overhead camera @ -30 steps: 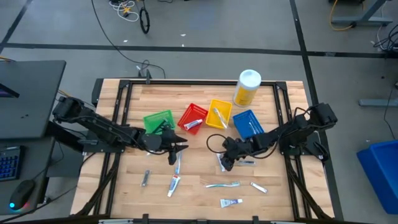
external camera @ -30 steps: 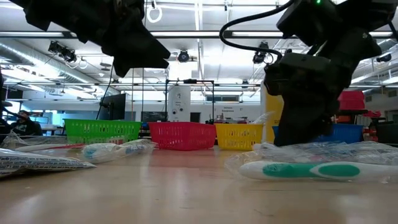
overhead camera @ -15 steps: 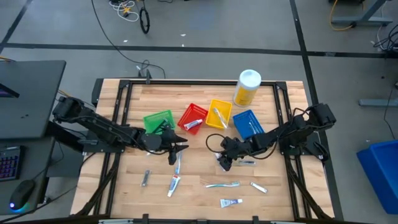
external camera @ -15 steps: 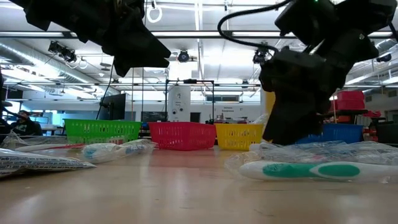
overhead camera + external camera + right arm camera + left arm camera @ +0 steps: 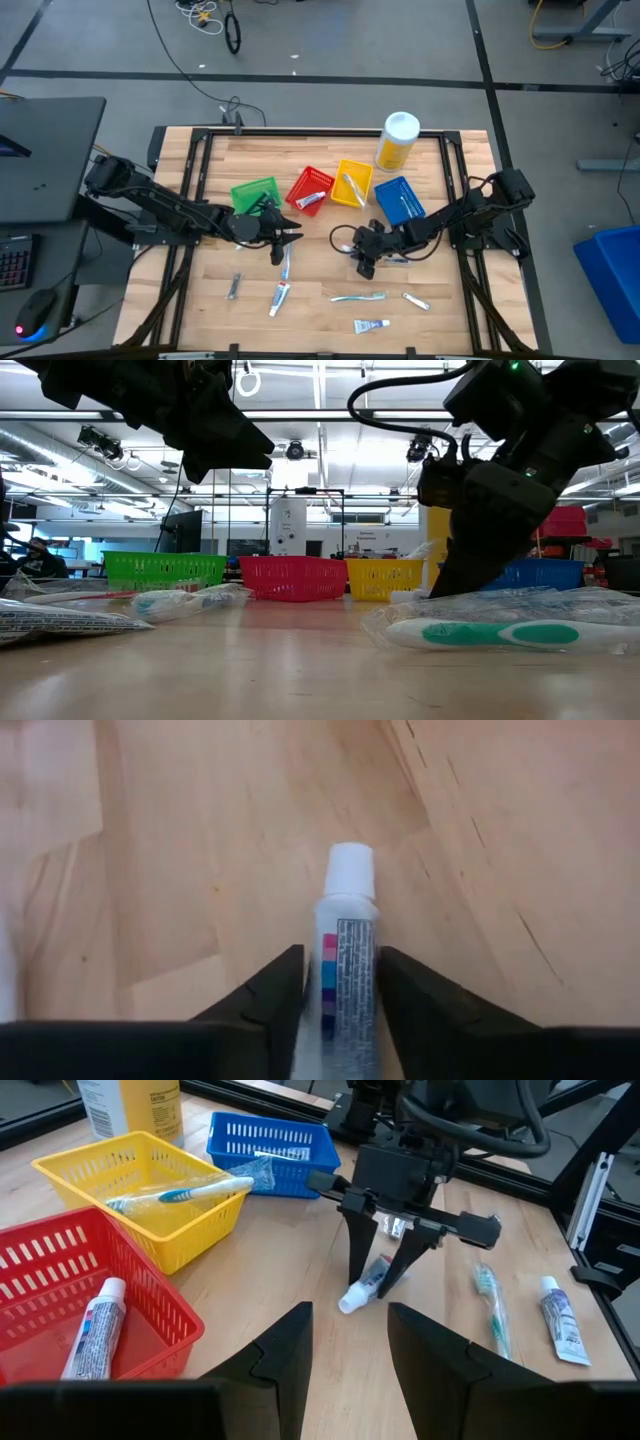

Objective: Pick & Place Travel size toiletries
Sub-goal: Put the white toothpaste into the red bin

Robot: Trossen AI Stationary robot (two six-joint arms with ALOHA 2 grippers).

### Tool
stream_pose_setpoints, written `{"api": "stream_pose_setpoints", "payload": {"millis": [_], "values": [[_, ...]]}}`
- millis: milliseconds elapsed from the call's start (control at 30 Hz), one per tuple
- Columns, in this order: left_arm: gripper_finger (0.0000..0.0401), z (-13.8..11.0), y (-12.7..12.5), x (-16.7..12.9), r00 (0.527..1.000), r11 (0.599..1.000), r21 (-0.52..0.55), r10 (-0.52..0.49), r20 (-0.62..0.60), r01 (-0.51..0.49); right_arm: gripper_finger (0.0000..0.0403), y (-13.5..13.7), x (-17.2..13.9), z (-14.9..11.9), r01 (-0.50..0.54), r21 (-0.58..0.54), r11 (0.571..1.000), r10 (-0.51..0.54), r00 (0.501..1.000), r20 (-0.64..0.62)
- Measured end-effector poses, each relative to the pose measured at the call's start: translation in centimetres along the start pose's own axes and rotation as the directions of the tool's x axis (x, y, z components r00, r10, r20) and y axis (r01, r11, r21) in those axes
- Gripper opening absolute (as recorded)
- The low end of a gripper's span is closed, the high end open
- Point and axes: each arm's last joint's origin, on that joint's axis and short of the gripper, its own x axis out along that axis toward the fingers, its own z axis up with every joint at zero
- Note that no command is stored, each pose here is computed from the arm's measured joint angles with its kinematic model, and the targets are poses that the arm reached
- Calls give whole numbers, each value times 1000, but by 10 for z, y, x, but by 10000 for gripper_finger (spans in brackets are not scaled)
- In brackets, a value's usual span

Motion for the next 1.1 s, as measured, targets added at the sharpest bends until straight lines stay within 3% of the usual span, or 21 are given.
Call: {"api": "stream_pose_setpoints", "payload": {"millis": [233, 367, 500, 600, 767, 900, 1100], "values": [[139, 0, 0, 0, 1000, 1000, -2, 0, 4, 0, 83, -5, 0, 5, -12, 22, 1000, 12, 1000, -3], [139, 0, 0, 0, 1000, 1000, -5, 2, 5, -2, 79, -7, 0, 10, -56, 19, 998, 56, 998, 13], [139, 0, 0, 0, 1000, 999, 38, 0, 4, 0, 79, -3, -1, 20, -109, -75, 991, 116, 988, 99], [139, 0, 0, 0, 1000, 998, 60, -3, 3, 3, 79, 4, -4, 32, -142, -201, 969, 186, 957, 221], [139, 4, -2, 0, 999, 1000, 11, -17, 34, 17, 81, 13, -13, 51, -147, -341, 929, 290, 860, 419], [139, 10, -4, -1, 995, 999, 23, -44, 92, 42, 82, 14, -19, 61, -193, -378, 906, 370, 796, 480], [138, 16, -7, -1, 986, 997, 38, -75, 150, 70, 82, 10, -21, 68, -212, -376, 902, 393, 765, 510]]}}
